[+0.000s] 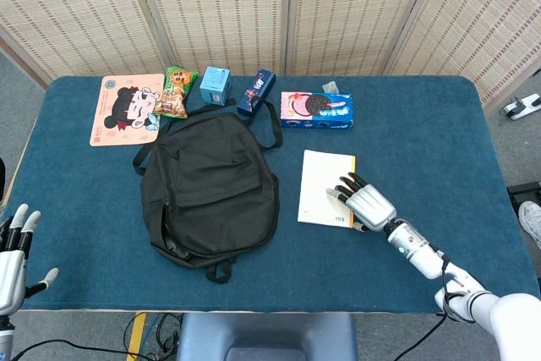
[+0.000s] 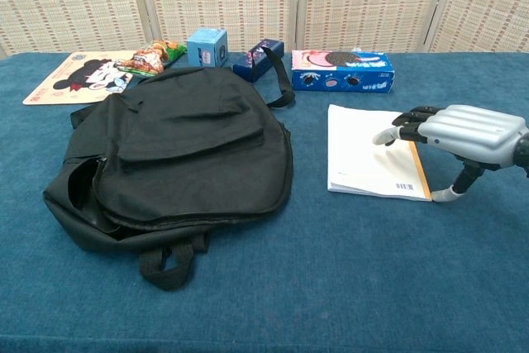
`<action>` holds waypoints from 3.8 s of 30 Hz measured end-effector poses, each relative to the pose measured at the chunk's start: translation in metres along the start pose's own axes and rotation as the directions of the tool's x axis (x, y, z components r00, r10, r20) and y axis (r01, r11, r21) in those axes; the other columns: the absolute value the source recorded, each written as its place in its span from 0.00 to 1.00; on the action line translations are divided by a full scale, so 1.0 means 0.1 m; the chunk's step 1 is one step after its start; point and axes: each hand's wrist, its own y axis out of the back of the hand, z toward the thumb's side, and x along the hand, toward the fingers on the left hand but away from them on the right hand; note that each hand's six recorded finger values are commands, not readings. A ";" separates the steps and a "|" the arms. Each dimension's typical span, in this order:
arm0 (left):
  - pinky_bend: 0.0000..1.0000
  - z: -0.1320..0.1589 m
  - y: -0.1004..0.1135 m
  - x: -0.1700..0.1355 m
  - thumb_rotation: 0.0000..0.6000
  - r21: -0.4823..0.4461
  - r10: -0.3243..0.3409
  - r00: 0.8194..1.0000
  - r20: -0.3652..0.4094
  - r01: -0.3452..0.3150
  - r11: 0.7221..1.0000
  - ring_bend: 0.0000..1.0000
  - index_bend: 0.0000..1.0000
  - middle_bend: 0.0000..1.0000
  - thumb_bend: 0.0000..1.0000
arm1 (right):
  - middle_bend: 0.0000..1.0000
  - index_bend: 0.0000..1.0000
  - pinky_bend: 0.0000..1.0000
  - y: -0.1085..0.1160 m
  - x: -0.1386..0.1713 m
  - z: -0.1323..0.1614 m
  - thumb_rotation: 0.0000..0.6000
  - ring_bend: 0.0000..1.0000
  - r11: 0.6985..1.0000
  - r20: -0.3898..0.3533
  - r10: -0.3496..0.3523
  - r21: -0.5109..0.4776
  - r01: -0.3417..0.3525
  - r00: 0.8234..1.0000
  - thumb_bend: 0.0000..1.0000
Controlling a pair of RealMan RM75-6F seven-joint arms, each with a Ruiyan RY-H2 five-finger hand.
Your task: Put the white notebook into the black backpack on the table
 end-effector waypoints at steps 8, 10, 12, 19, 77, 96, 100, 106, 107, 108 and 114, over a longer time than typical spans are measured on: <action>0.00 -0.01 -0.02 0.00 1.00 -0.005 -0.005 1.000 -0.001 0.005 1.000 0.00 0.00 0.00 0.18 | 0.19 0.14 0.05 -0.01 -0.02 0.01 1.00 0.06 1.000 -0.002 0.005 0.005 -0.005 1.000 0.11; 0.00 -0.01 -0.02 0.00 1.00 -0.006 -0.005 1.000 -0.001 0.005 1.000 0.00 0.00 0.00 0.18 | 0.19 0.14 0.05 0.00 -0.04 0.03 1.00 0.06 1.000 -0.006 0.003 0.007 -0.003 1.000 0.11; 0.00 -0.01 -0.02 0.00 1.00 -0.007 -0.006 1.000 -0.001 0.006 1.000 0.00 0.00 0.00 0.18 | 0.19 0.14 0.05 0.01 -0.07 0.06 1.00 0.06 1.000 -0.011 -0.001 0.006 0.001 1.000 0.13; 0.00 -0.03 -0.03 -0.01 1.00 -0.007 -0.007 1.000 -0.006 0.007 1.000 0.00 0.00 0.00 0.18 | 0.22 0.14 0.05 0.02 -0.15 0.13 1.00 0.06 1.000 -0.028 -0.012 0.002 0.012 1.000 0.28; 0.00 -0.01 0.04 0.06 1.00 -0.046 -0.003 1.000 0.005 0.003 0.999 0.00 0.01 0.00 0.18 | 0.42 0.61 0.05 0.59 -0.98 0.21 1.00 0.19 0.976 0.078 -0.170 -0.125 0.179 0.982 0.35; 0.00 0.18 0.21 0.36 1.00 -0.047 0.027 0.993 0.118 -0.021 0.999 0.00 0.03 0.00 0.18 | 0.47 0.66 0.09 0.95 -0.77 0.11 1.00 0.24 0.959 0.040 -0.280 -0.042 0.281 0.959 0.63; 0.00 0.35 0.27 0.50 1.00 -0.071 0.028 0.981 0.190 -0.015 0.997 0.00 0.04 0.00 0.18 | 0.47 0.66 0.10 1.13 -0.62 0.05 1.00 0.24 0.942 0.024 -0.335 -0.003 0.335 0.942 0.63; 0.00 0.66 0.30 0.70 1.00 -0.088 -0.003 0.949 0.315 0.032 0.996 0.01 0.10 0.00 0.18 | 0.47 0.66 0.13 1.40 -0.39 -0.07 1.00 0.23 0.913 0.018 -0.406 0.046 0.405 0.914 0.63; 0.00 0.70 0.29 0.73 1.00 -0.093 -0.012 0.943 0.333 0.045 0.995 0.01 0.11 0.00 0.18 | 0.47 0.66 0.13 1.45 -0.35 -0.09 1.00 0.24 0.907 0.020 -0.419 0.053 0.417 0.908 0.63; 0.01 0.75 0.28 0.76 1.00 -0.099 -0.022 0.936 0.352 0.060 0.993 0.02 0.11 0.00 0.18 | 0.47 0.66 0.14 1.48 -0.32 -0.11 1.00 0.24 0.903 0.021 -0.428 0.059 0.426 0.904 0.63; 0.08 1.13 0.25 1.00 1.00 -0.111 -0.078 0.870 0.488 0.151 0.982 0.08 0.16 0.03 0.18 | 0.47 0.66 0.14 1.68 -0.14 -0.22 1.00 0.24 0.875 0.036 -0.481 0.090 0.476 0.876 0.63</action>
